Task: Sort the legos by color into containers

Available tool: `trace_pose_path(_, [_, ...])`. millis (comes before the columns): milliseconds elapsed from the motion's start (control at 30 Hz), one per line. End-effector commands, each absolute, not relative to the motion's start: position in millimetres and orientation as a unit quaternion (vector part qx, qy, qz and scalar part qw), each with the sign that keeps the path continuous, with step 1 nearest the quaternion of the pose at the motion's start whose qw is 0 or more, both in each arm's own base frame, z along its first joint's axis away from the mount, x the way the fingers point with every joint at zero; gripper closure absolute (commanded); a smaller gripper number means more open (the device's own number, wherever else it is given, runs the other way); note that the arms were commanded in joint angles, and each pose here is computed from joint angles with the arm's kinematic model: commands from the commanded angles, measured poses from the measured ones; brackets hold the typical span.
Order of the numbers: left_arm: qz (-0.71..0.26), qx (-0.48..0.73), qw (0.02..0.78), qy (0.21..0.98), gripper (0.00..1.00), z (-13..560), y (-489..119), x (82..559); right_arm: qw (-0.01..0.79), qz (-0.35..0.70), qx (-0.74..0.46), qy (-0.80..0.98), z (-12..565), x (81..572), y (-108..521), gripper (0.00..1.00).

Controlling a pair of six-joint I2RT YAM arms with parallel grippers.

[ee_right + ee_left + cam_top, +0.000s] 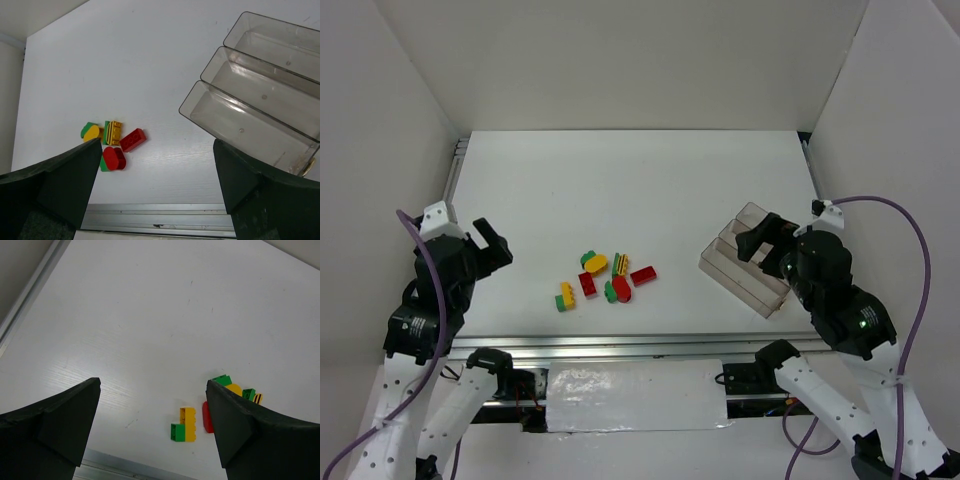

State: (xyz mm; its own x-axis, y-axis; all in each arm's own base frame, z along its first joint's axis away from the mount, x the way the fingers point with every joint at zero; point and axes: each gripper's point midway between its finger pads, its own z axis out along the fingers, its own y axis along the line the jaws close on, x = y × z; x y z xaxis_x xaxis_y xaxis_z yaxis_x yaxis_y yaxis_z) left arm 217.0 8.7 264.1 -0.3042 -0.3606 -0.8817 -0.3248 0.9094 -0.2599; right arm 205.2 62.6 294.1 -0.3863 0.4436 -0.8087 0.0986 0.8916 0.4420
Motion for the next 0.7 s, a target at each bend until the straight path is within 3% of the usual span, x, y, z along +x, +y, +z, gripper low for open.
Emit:
trace_pose_path(0, [-0.036, -0.201, 0.565, 0.799, 0.01, 271.5, 1.8, 224.5, 0.517, 0.186, 0.174, 0.817, 298.3, 212.7, 75.4, 0.00])
trace_pose_path(300, [-0.032, -0.200, 0.562, 0.802, 0.00, 269.7, 3.6, 227.8, 0.438, 0.185, 0.251, 0.843, 240.3, 256.7, 163.0, 0.00])
trace_pose_path(667, [-0.049, -0.182, 0.562, 0.805, 0.01, 270.1, -4.2, 227.7, 0.356, 0.067, 0.372, 0.855, 125.8, 289.6, 240.2, 0.00])
